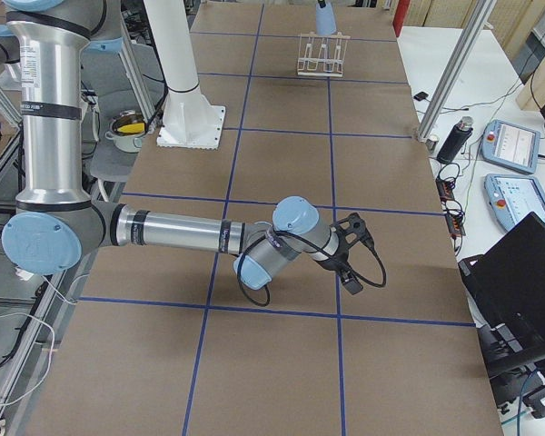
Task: Hang cup on cup holder
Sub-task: 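Move the cup with the left gripper above the wire rack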
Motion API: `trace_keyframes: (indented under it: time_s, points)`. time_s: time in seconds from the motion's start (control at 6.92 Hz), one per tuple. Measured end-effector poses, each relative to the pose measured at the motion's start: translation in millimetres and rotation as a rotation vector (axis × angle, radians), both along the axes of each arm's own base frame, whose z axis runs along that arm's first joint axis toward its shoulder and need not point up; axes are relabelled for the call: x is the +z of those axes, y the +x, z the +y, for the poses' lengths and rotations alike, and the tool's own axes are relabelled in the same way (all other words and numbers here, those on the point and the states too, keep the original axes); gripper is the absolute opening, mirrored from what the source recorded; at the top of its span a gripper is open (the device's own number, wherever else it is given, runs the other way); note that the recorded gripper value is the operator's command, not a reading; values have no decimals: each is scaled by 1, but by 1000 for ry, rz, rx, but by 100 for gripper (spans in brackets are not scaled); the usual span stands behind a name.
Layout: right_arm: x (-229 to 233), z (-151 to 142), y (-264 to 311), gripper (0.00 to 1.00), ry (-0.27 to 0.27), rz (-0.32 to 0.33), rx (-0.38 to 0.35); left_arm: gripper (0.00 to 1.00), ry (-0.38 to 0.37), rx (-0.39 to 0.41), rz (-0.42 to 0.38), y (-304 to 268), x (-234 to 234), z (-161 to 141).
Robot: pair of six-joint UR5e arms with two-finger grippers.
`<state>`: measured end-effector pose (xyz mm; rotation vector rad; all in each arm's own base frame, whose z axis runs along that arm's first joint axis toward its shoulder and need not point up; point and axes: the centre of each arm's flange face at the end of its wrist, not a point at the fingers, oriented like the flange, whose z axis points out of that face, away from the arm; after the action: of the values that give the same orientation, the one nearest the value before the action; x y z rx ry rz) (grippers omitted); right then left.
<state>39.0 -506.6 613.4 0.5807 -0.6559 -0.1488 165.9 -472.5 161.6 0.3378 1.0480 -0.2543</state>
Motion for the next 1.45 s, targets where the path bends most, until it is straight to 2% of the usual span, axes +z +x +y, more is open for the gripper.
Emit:
trace_keyframes:
  time_s: [0.29, 0.43, 0.58, 0.87, 1.45]
  points:
    - [-14, -12, 0, 100, -251, 66, -97, 0, -56, -3, -65, 0, 21, -32]
    - [-25, -12, -1, 100, -350, 80, -122, 0, -77, -4, -84, 0, 31, -45]
    - [-27, -8, -2, 100, -409, 84, -135, 0, -100, -3, -106, 0, 45, -58]
    - [-25, -2, -4, 100, -452, 74, -145, 0, -163, -11, -138, -10, 76, -91]
    - [-21, 5, -7, 100, -469, 29, -159, 0, -231, 21, -143, -18, 109, -130]
